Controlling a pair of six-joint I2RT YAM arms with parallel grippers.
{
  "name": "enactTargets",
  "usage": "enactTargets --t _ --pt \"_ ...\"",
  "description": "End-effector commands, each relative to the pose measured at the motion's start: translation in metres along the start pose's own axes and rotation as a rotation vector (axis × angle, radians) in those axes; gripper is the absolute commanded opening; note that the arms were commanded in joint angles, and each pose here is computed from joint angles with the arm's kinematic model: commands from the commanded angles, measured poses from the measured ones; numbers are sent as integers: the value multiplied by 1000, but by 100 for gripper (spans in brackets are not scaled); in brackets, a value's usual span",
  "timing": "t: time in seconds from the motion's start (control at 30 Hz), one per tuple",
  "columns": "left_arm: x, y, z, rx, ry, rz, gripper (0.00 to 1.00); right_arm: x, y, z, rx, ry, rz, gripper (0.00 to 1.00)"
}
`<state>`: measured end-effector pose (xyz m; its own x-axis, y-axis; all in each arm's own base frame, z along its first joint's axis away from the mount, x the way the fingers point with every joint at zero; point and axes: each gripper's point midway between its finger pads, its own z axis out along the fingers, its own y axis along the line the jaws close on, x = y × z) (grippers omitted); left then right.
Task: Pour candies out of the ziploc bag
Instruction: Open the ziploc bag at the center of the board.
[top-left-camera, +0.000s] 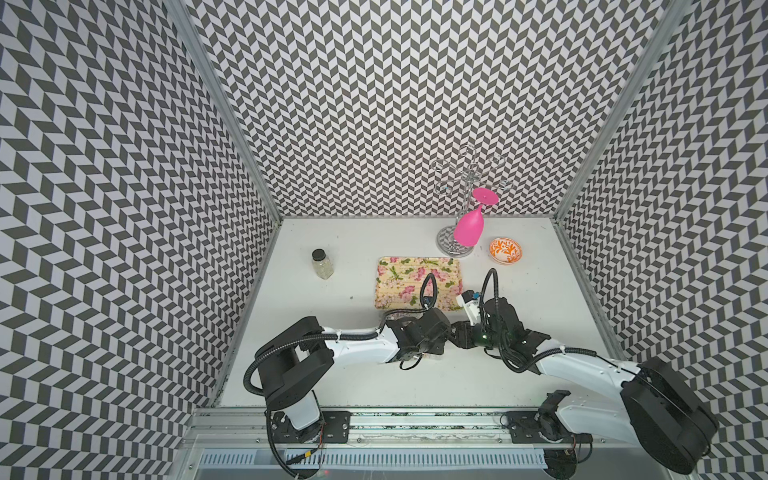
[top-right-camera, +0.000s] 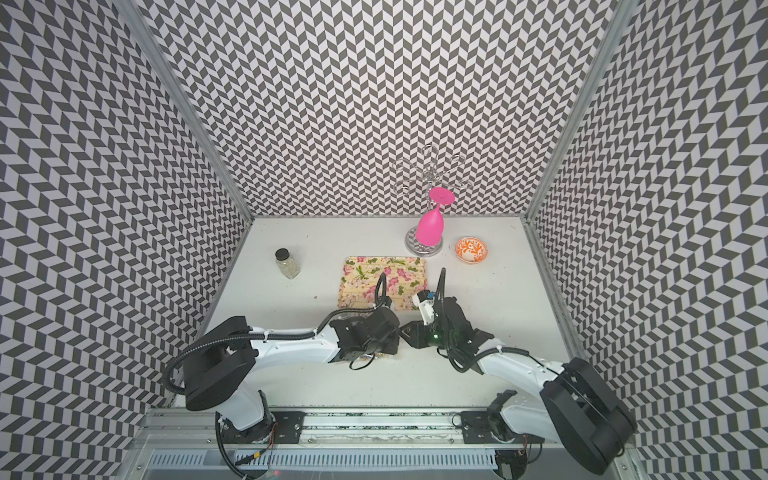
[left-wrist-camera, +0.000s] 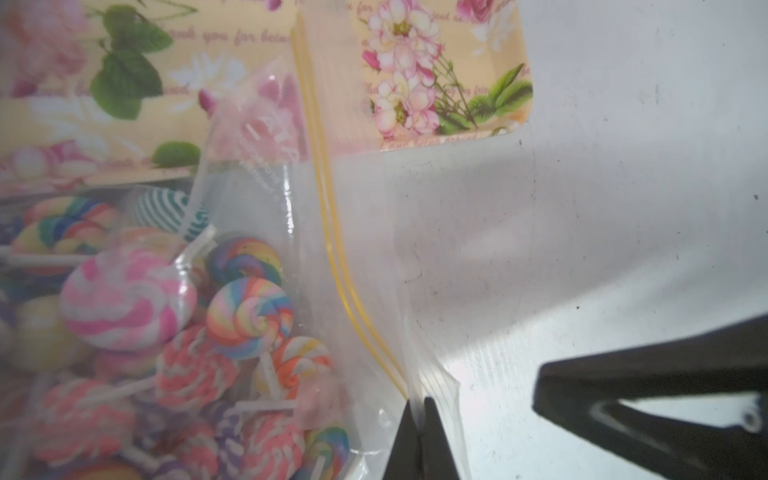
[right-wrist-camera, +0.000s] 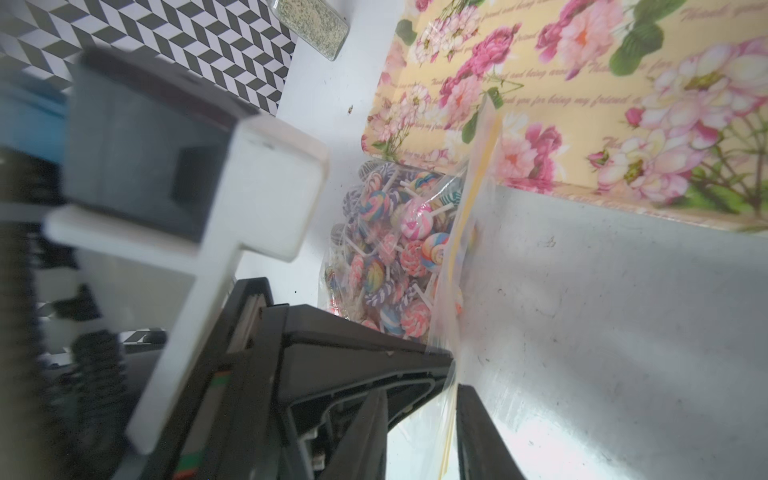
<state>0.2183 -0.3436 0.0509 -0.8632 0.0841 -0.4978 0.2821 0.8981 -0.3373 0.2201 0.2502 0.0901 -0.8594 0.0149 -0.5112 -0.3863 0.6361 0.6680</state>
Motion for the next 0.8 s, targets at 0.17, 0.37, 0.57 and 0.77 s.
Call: enactTargets --t 0.17,0.37,0.57,0.77 --pt "-6 -5 3 13 -33 6 0 8 -6 8 11 37 -16 31" --pt "-5 -5 3 18 -32 9 0 4 -5 17 -5 43 -21 31" --pt "-4 -6 3 21 -30 9 0 -1 -5 23 -5 41 -19 31" --pt "-3 -6 3 24 -24 10 0 -8 -8 27 10 30 -19 31"
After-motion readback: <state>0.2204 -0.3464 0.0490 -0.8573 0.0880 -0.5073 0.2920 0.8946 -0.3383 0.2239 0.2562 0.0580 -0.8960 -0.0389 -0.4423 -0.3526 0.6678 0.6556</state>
